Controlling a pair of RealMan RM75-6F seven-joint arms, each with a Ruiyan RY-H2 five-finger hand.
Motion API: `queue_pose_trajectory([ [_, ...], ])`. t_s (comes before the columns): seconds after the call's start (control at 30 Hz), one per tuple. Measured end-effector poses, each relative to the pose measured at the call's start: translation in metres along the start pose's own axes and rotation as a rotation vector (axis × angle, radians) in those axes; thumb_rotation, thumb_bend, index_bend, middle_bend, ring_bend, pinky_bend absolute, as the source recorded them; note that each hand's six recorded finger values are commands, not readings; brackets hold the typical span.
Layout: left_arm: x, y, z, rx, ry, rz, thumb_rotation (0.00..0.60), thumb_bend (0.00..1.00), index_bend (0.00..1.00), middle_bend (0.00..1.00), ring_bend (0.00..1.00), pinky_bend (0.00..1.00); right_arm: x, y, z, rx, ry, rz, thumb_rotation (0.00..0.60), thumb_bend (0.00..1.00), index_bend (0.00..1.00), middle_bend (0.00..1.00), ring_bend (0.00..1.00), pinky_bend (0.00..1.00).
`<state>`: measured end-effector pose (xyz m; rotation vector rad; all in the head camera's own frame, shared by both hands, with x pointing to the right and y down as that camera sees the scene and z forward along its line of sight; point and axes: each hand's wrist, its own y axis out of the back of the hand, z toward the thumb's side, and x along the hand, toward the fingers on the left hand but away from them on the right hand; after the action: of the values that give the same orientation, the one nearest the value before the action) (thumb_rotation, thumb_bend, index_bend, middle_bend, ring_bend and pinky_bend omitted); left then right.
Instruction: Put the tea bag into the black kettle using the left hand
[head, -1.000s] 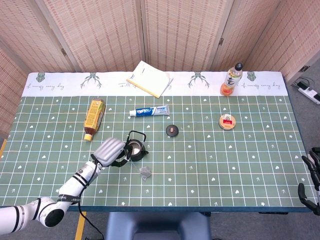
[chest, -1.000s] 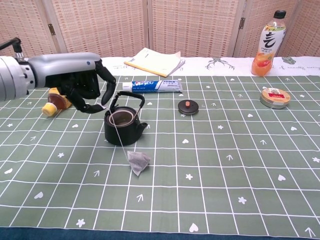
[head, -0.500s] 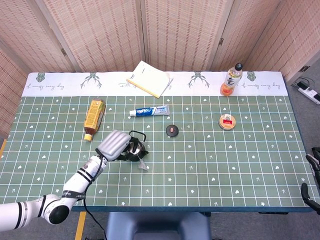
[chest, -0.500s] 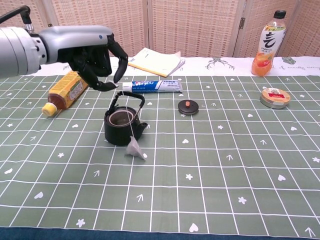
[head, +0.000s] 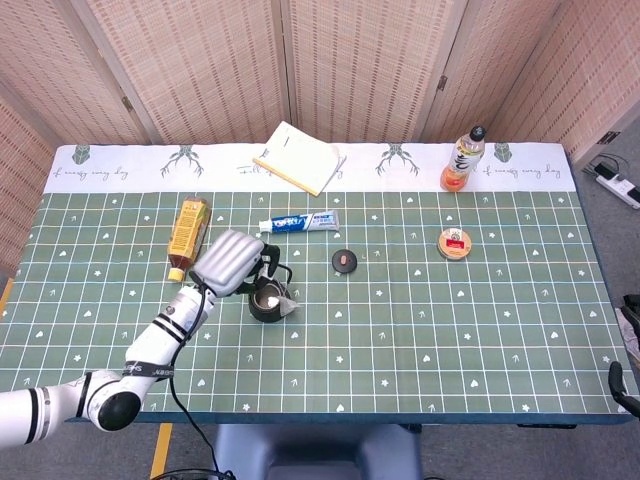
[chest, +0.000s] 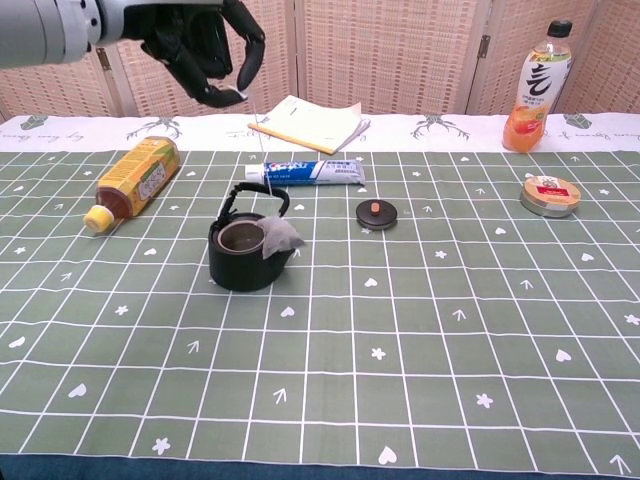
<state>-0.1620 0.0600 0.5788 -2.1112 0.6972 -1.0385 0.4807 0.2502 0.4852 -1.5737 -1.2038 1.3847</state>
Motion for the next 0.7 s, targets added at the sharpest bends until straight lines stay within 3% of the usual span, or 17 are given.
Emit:
queue_pose_trajectory([
  [0.3,0.003,0.02,-0.008,0.031,0.01,0.021,0.581,0.47,0.63,1.0,1.0,1.0,-0.004,-0.001,-0.005,0.002,-0.03,0.003,0.6,0.61,0.0,0.0,0.0,0.0],
  [0.7,0.0,-0.005,-0.03,0.039,0.025,-0.049,0.585,0.47,0.63,1.0,1.0,1.0,-0.006,-0.002,-0.007,0.007,-0.048,-0.003,0.6,0.61,0.0,0.0,0.0,0.0],
])
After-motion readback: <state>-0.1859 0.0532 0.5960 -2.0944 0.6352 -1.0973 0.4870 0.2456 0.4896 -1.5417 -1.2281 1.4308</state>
